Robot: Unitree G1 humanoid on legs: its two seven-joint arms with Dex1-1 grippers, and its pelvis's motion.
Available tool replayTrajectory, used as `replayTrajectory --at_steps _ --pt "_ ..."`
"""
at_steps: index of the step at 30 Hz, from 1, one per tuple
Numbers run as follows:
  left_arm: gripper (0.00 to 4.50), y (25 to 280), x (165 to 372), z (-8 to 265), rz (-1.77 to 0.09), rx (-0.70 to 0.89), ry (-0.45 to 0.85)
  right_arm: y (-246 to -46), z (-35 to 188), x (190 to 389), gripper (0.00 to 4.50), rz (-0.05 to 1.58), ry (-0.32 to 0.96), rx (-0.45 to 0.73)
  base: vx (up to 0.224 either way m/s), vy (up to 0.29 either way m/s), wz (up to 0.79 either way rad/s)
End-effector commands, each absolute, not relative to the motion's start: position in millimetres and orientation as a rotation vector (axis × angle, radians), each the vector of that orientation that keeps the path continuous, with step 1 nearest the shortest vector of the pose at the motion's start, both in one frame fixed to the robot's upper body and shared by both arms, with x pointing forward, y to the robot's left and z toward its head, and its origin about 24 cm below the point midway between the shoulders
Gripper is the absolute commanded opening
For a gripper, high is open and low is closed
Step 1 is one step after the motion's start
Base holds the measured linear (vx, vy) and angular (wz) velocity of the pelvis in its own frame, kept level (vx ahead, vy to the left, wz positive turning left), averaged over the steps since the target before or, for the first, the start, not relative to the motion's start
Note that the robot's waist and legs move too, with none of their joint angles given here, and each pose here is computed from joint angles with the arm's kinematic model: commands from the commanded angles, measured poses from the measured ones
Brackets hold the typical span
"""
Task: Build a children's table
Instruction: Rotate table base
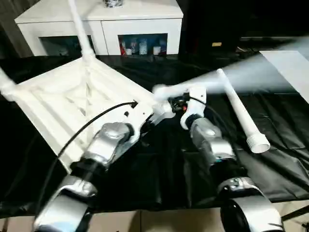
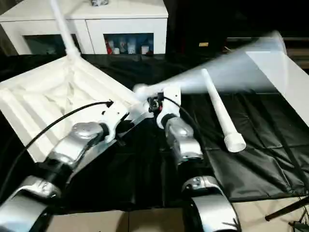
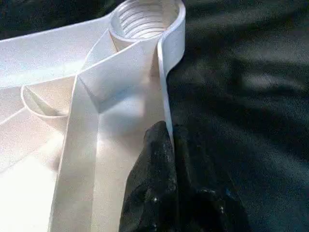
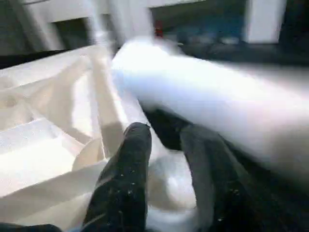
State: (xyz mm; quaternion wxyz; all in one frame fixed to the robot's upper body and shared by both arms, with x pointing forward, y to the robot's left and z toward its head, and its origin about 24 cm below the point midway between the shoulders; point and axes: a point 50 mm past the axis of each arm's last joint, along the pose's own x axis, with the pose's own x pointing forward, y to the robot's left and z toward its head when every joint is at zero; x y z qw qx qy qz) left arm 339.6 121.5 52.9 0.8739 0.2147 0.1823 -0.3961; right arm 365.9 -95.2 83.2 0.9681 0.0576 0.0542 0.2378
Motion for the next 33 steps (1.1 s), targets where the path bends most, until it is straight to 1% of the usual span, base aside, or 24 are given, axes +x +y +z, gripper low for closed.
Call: replayTrajectory --at_steps 1,2,4,5,6,8,11,12,13,16,20,25,27,29,33 --pt "0.0 130.5 323.5 45.5 -0.987 0.534 0.416 -100.8 92.9 361.4 0.8 0.64 0.12 0.094 0.0 0.0 0.0" --pt "0.0 130.5 323.5 45.5 -0.987 0.534 0.416 -100.8 92.9 361.4 0.71 0.64 0.12 0.094 0.0 0.0 0.0" --pt "0.0 138.1 314.0 47.5 -1.072 0.552 0.416 -115.5 94.9 359.5 0.55 0.71 0.157 0.072 0.0 0.0 0.0" --pt "0.0 138.1 314.0 47.5 -1.072 0.552 0.416 -115.5 94.9 359.5 0.45 0.71 0.157 0.072 0.0 0.0 0.0" --pt "0.0 142.0 311.2 48.0 -1.079 0.555 0.425 -121.8 93.3 357.2 0.35 0.734 0.184 0.024 0.0 0.0 0.0" --pt "0.0 146.0 307.3 49.1 -1.087 0.567 0.425 -120.7 94.0 349.9 0.09 0.794 0.206 0.009 0.0 0.0 0.0" --pt "0.0 149.6 302.4 52.6 -1.109 0.574 0.397 -114.1 97.3 340.2 0.03 0.857 0.213 0.024 0.0 0.0 0.0" --pt "0.0 149.6 302.4 52.6 -1.109 0.574 0.397 -114.1 97.3 340.2 0.03 0.857 0.213 0.024 0.0 0.0 0.0" --pt "0.0 152.7 297.9 53.2 -1.176 0.62 0.36 -111.5 94.8 340.6 0.03 0.835 0.211 0.036 0.0 0.0 0.0" --pt "0.0 162.9 292.6 55.4 -1.27 0.724 0.317 -107.6 87.9 344.8 0.03 0.76 0.22 0.059 0.0 0.0 0.0" --pt "0.0 165.8 291.3 58.6 -1.306 0.733 0.297 -107.7 86.2 346.5 0.03 0.717 0.233 0.075 0.0 0.0 0.0" --pt "0.0 161.4 287.4 62.4 -1.379 0.768 0.216 -106.6 84.6 342.7 0.03 0.694 0.249 0.091 0.0 0.0 0.0" --pt "0.0 162.2 287.6 62.0 -1.375 0.785 0.208 -106.4 83.5 341.2 0.03 0.691 0.251 0.091 0.0 0.0 0.0" --pt "0.0 166.7 292.7 61.9 -1.331 0.803 0.198 -106.5 81.5 338.9 0.03 0.674 0.254 0.099 0.0 0.0 0.0" --pt "0.0 168.7 296.4 63.5 -1.308 0.8 0.175 -105.0 80.0 336.4 0.03 0.667 0.256 0.107 0.0 0.0 0.0"
